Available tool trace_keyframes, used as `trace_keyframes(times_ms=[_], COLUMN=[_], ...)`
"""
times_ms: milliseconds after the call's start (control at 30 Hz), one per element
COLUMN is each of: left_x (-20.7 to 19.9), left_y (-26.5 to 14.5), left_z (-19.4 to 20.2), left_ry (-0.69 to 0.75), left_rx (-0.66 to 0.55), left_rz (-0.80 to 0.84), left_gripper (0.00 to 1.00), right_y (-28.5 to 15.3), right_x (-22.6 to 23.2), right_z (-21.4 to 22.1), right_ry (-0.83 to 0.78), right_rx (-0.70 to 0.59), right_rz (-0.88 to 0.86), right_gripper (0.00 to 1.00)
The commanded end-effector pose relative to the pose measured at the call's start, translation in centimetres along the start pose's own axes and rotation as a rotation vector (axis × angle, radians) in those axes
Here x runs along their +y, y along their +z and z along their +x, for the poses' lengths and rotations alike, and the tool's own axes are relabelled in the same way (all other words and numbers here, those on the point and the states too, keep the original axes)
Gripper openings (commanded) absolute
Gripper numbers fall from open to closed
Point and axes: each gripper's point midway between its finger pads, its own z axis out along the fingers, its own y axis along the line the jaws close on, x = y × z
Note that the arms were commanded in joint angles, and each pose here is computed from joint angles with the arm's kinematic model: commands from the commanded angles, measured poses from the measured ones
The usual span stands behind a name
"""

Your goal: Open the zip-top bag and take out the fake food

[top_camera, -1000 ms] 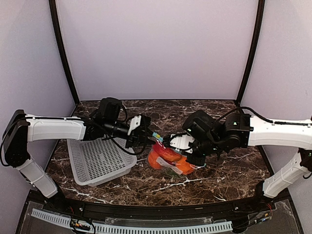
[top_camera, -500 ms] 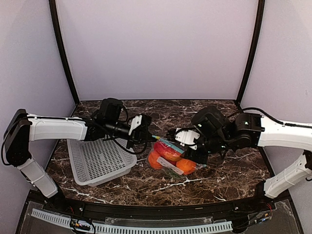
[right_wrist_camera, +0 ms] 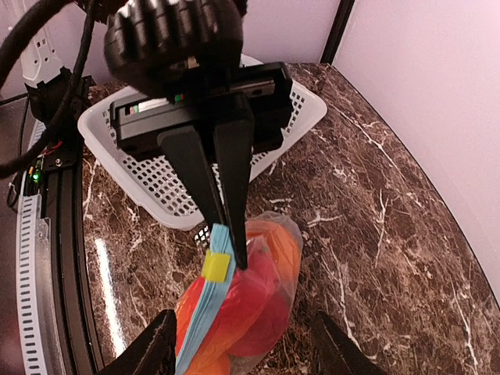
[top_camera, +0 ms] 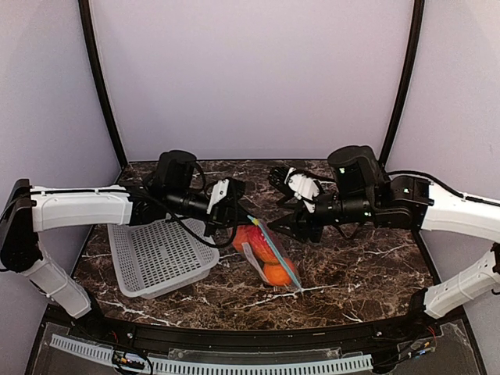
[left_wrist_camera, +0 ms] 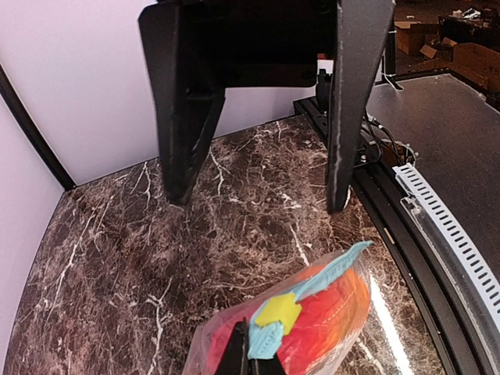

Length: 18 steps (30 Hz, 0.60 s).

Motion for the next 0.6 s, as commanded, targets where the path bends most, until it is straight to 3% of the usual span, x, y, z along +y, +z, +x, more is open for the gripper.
trace_keyframes(times_ms=[0, 300, 567], left_x=[-0.6, 0.2, 0.8], left_y=[-0.6, -0.6, -0.1], left_z=[-3.0, -3.3, -2.7], left_ry=[0.043, -0.042, -0.168], left_rx=[-0.042, -0.003, 0.068], left_rz=[0.004, -0.026, -0.011], left_gripper=[0.01, 0.01, 0.01], right_y=[1.1, 1.5, 1.8], right_x=[0.4, 0.6, 0.1], right_z=[-2.5, -2.1, -1.0], right_ry=[-0.024, -0.018, -0.042], right_rx=[-0.121, -0.182, -0.200], right_rz=[-0.040, -0.017, 0.048], right_gripper=[0.54, 0.56, 0.48])
